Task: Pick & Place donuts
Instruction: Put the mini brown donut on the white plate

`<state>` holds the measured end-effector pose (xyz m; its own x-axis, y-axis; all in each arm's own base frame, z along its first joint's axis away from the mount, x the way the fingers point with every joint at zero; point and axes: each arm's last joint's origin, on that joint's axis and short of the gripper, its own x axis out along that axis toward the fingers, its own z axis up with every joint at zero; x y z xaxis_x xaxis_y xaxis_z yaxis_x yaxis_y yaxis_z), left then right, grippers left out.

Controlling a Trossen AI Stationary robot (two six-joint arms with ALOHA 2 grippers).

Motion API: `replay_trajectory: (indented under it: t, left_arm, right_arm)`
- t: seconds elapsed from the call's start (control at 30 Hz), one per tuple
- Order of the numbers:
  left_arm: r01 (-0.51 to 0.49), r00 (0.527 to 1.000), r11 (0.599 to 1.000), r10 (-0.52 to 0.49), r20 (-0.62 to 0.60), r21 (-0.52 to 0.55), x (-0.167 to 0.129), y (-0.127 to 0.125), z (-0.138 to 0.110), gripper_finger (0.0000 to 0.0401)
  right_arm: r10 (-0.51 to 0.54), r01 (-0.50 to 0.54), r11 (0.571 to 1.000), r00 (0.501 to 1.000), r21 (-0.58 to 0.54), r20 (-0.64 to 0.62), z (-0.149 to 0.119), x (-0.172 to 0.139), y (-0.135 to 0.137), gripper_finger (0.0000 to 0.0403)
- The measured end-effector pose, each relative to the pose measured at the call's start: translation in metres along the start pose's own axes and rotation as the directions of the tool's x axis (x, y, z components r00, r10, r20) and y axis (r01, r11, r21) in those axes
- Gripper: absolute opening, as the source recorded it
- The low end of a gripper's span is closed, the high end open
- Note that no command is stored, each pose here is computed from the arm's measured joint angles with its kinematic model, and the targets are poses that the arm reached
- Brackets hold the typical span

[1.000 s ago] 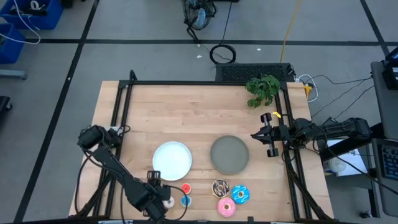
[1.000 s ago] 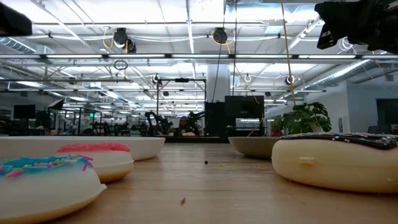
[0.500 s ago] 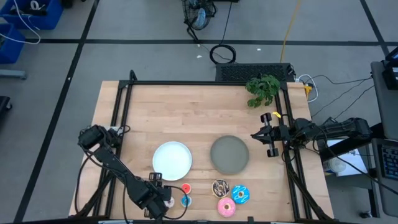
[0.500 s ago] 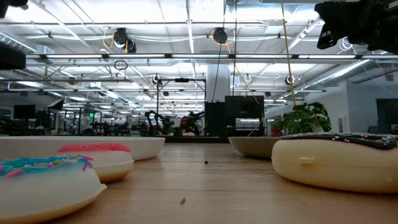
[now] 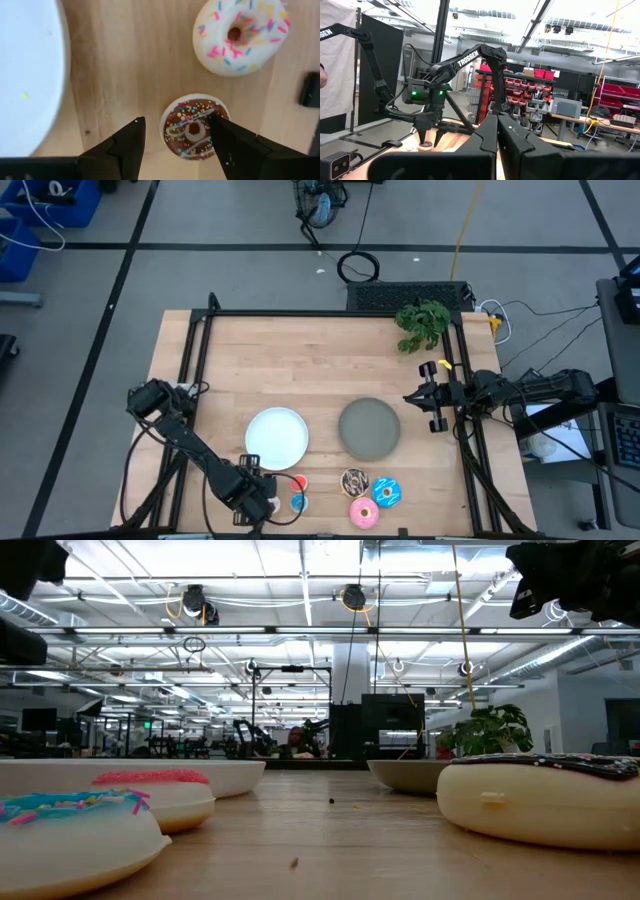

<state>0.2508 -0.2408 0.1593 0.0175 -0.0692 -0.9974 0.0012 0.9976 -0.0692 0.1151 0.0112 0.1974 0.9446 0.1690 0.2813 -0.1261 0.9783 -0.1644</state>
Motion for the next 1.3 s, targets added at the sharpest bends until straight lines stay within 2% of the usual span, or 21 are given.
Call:
replay_trajectory:
  t: [0.17,0.5,1.3]
  left_arm:
    - [0.003,1.0,1.0,-0.003,0.008,0.02,-0.0097,-0.0023,0.0044,0.0223]
    - [-0.041,0.999,0.999,0.041,-0.019,0.007,-0.0072,0.0002,-0.0013,0.0223]
    - [-0.038,0.999,0.999,0.037,-0.027,-0.014,-0.0012,0.0017,-0.0041,0.0223]
  right_arm:
    - [0.0,0.0,1.0,1.0,0.0,0.0,-0.0001,0.0,0.0,0.0]
    - [0.0,0.0,1.0,1.0,0.0,0.0,0.0,0.0,0.0,0.0]
    - [0.0,0.0,1.0,1.0,0.0,0.0,-0.0001,0.0,0.0,0.0]
